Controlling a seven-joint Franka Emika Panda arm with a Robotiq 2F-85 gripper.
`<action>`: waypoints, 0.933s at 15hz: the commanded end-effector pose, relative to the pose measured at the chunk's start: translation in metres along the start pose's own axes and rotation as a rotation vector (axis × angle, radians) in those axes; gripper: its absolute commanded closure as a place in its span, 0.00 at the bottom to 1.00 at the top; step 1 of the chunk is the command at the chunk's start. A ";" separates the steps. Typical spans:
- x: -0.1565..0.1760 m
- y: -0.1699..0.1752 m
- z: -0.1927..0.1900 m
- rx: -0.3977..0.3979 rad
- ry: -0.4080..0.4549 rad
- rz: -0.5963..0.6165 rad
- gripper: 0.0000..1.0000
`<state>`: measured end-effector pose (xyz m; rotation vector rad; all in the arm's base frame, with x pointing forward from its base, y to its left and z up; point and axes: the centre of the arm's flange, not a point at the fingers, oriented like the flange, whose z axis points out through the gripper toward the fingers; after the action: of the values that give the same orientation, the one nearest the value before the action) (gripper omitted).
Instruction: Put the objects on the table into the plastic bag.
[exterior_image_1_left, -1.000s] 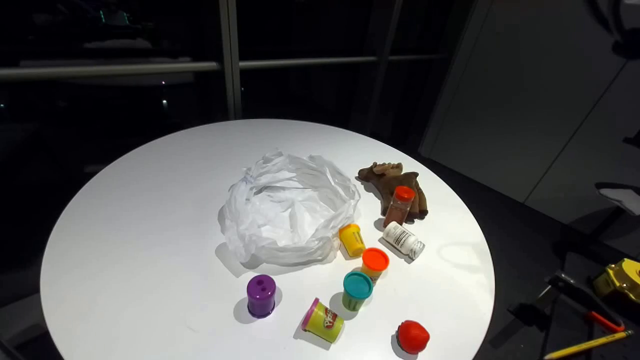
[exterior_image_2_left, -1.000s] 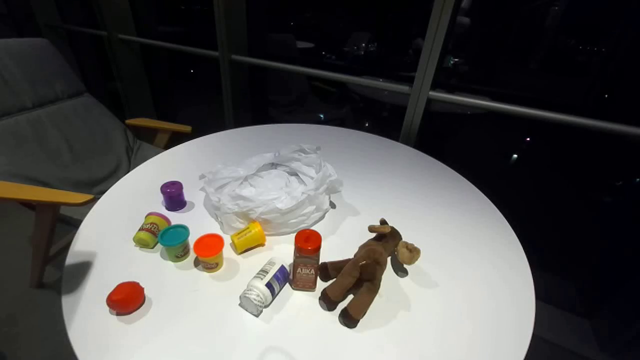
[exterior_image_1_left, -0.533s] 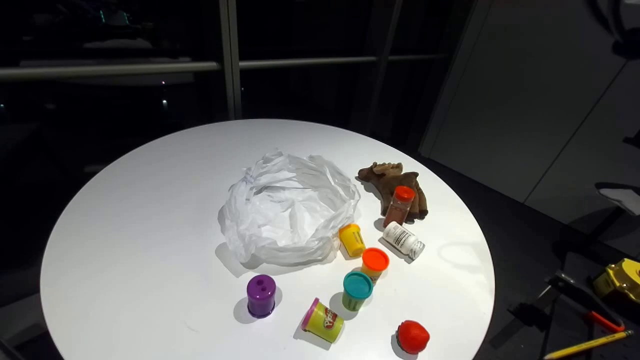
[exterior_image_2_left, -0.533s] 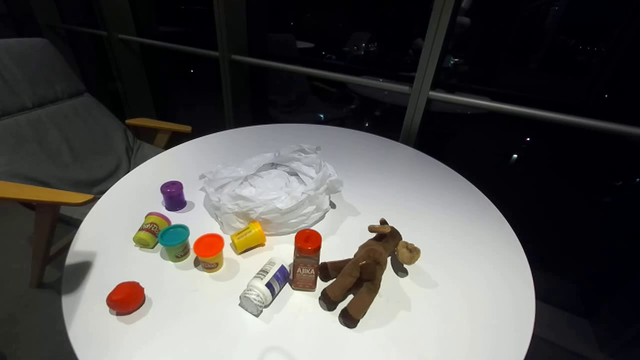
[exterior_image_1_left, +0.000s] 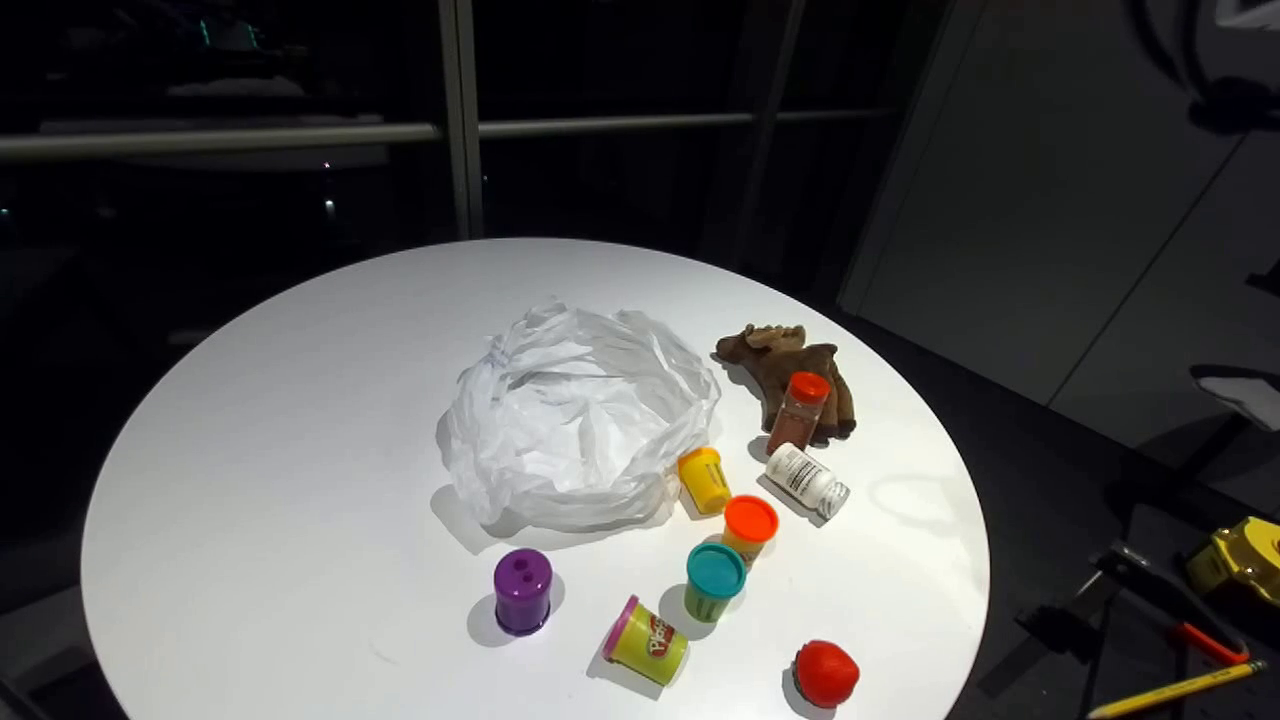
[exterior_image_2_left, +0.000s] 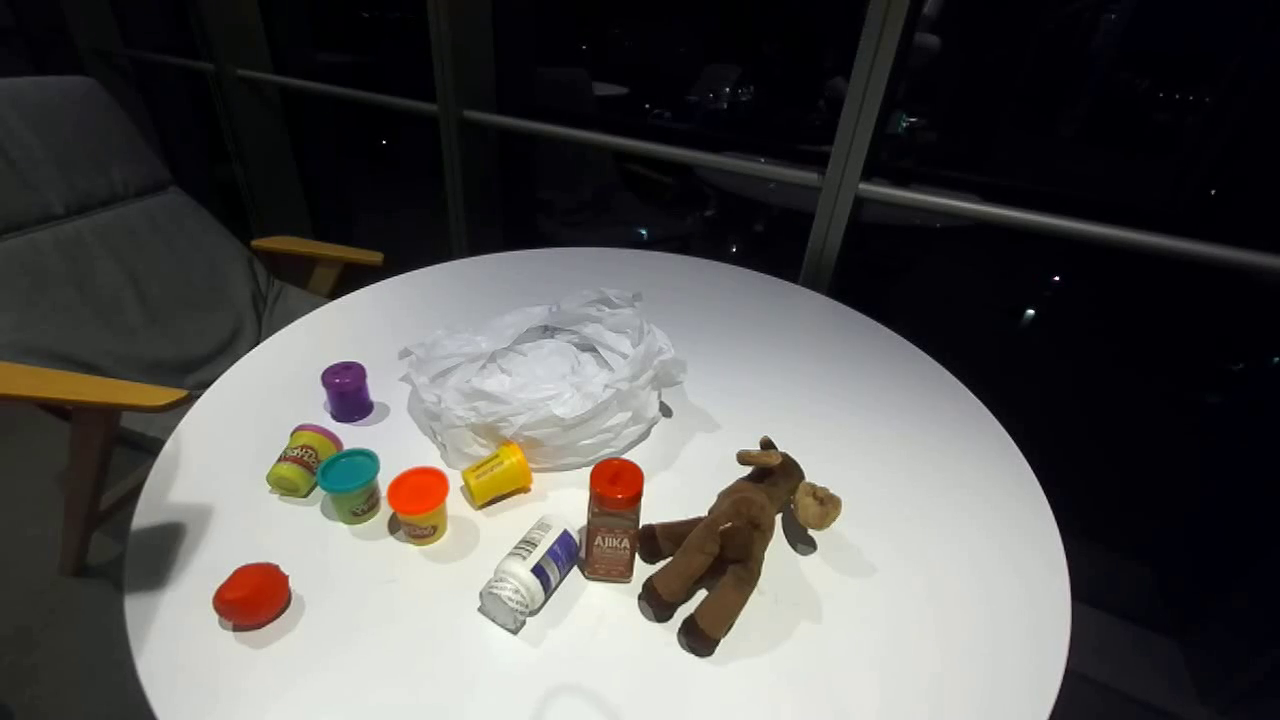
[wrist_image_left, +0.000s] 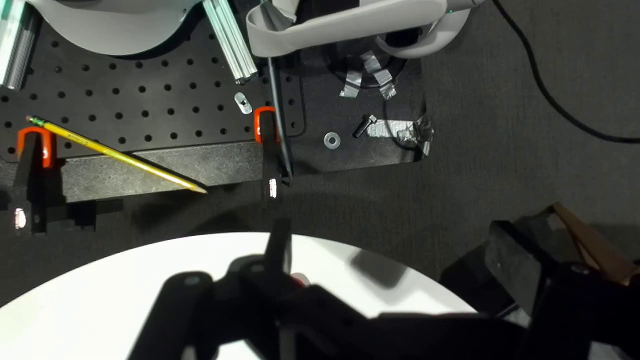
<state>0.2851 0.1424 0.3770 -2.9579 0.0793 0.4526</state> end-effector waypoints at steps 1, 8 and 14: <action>0.054 0.031 -0.004 0.017 0.022 0.056 0.00; 0.162 0.098 0.049 0.024 0.173 0.289 0.00; 0.224 0.135 0.073 -0.060 0.285 0.467 0.00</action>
<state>0.4310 0.0223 0.2356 -2.9974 0.6817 0.1208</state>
